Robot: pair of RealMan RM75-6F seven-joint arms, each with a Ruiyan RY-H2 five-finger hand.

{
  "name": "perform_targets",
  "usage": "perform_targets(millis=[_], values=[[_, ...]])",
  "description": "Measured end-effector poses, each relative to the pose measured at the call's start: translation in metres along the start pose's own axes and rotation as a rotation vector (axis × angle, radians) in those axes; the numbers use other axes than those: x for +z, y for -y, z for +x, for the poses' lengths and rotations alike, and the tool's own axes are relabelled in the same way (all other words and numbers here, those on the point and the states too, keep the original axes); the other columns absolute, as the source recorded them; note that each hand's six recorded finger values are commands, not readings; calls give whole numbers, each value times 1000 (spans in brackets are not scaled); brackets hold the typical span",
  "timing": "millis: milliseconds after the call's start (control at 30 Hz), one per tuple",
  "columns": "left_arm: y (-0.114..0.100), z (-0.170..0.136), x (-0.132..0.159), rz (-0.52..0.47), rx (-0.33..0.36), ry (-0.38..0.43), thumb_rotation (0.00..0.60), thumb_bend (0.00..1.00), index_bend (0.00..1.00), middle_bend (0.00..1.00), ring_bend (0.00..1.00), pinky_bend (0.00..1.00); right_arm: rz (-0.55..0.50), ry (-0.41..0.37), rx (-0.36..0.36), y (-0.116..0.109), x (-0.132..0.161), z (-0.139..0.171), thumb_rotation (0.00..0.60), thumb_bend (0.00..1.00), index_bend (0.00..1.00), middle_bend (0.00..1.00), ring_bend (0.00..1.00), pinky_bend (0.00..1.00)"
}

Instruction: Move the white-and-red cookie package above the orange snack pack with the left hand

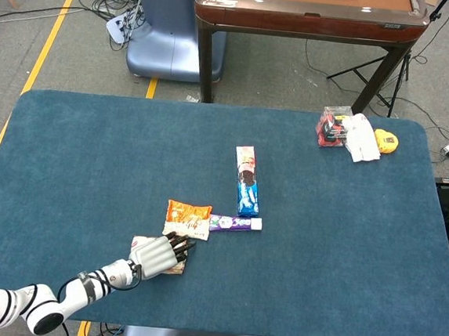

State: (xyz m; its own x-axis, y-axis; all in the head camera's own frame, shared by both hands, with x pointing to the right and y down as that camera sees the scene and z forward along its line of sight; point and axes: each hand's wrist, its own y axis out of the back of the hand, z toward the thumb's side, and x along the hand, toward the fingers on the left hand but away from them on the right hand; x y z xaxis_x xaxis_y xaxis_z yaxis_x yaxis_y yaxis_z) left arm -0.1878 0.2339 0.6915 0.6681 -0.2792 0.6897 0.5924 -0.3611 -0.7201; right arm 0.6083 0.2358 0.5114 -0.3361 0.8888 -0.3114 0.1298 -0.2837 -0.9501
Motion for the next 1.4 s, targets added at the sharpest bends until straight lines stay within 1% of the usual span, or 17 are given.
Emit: perform_targets(millis=[467, 700, 1100, 1400], values=[[8, -21, -21, 13, -26, -67, 600, 825, 270, 0, 0, 164, -1, -3, 2, 0, 1, 1, 600, 279, 317, 304, 170, 317], [13, -33, -30, 29, -55, -92, 600, 825, 296, 0, 0, 164, 1, -8, 8, 2, 3, 0, 600, 279, 317, 304, 170, 317], [24, -43, -36, 29, -89, -117, 600, 825, 316, 0, 0, 164, 2, -8, 11, 2, 3, 0, 600, 280, 317, 304, 170, 317], [27, -49, -43, 41, -96, -151, 600, 825, 364, 0, 0, 164, 0, -7, 6, 1, 3, 1, 600, 279, 317, 304, 170, 317]])
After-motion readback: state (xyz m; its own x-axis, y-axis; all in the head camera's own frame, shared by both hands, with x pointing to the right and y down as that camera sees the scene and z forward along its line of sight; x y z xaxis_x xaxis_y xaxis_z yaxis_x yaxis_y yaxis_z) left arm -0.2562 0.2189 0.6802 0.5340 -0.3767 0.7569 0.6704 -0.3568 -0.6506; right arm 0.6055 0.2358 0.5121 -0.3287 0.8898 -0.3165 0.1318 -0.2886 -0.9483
